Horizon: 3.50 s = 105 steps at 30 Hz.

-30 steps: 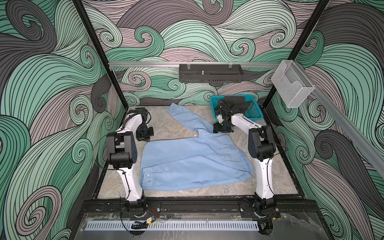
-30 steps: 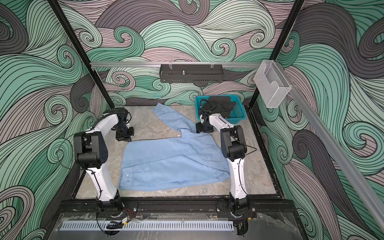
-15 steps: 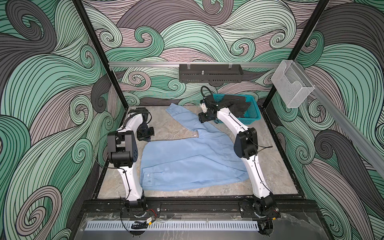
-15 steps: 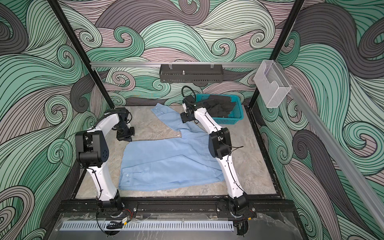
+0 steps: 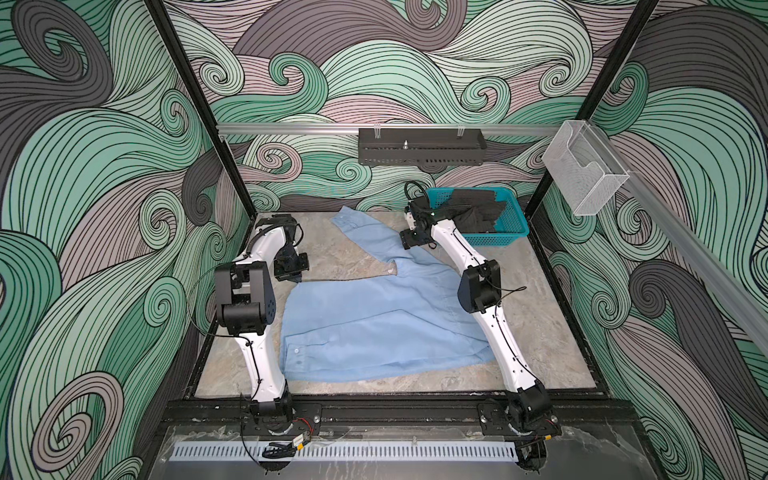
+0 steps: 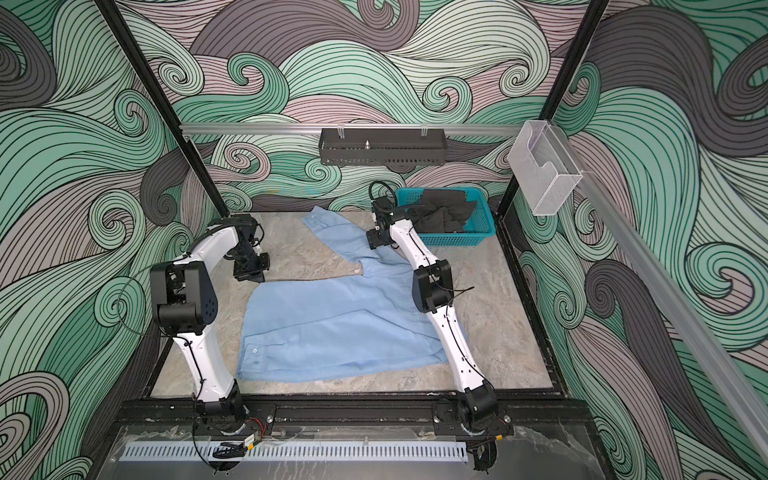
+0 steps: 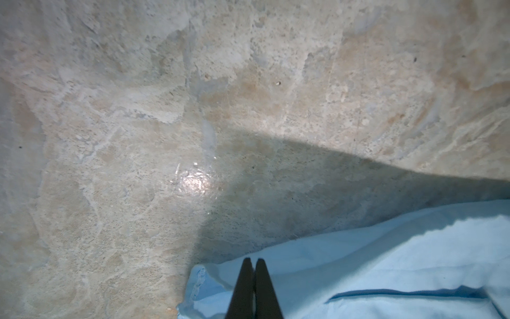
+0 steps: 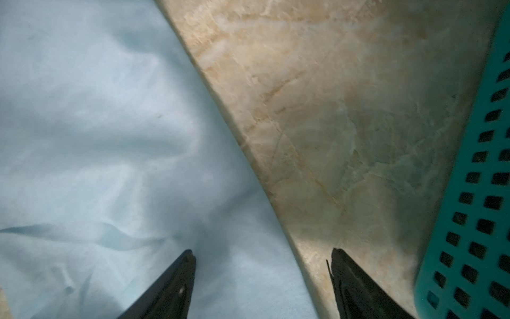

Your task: Fold and stack the long sleeve shirts

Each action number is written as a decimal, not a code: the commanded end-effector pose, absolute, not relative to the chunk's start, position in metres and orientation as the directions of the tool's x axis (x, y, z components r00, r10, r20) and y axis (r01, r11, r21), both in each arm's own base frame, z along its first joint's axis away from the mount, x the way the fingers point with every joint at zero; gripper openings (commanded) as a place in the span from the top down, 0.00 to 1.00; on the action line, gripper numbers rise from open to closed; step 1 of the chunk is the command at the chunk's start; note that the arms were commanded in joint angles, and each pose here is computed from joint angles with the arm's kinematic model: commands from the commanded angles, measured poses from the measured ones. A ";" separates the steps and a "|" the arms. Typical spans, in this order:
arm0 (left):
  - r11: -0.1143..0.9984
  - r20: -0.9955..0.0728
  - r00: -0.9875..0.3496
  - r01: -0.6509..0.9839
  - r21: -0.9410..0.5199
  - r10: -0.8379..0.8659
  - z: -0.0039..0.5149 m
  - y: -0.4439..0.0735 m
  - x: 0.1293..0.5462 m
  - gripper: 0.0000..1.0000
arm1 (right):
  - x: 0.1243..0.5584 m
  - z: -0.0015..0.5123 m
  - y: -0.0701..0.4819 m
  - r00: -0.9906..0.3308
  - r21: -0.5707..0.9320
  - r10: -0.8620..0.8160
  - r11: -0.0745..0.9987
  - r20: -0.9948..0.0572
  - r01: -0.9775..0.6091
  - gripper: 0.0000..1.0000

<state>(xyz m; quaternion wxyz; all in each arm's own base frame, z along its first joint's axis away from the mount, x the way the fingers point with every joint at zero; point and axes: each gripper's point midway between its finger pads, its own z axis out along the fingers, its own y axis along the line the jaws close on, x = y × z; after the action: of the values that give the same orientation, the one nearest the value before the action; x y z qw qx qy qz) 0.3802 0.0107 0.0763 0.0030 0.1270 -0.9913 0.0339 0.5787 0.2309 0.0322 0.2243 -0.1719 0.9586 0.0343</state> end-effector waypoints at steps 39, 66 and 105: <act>0.966 -0.157 -0.955 -0.237 -0.102 -0.251 0.123 0.011 0.391 1.00 | 0.496 0.214 0.191 -0.681 0.208 -0.159 0.881 -0.715 -0.425 1.00; 0.970 -0.314 -0.918 -0.230 -0.075 -0.242 0.118 0.013 0.290 1.00 | 0.294 0.220 0.123 -0.699 0.127 -0.204 0.912 -0.685 -0.390 1.00; 0.882 0.153 -0.915 -0.401 -0.246 -0.373 0.034 -0.070 0.274 0.60 | 0.285 0.140 0.135 -0.917 0.234 -0.059 0.959 -0.394 -0.162 0.54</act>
<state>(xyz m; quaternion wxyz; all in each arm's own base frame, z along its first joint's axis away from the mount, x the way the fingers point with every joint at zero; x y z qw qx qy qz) 0.2890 -0.0465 0.0615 -0.0114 0.1642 -0.9815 0.0974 0.2815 0.1290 0.1711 0.2534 -0.0906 0.9541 0.1317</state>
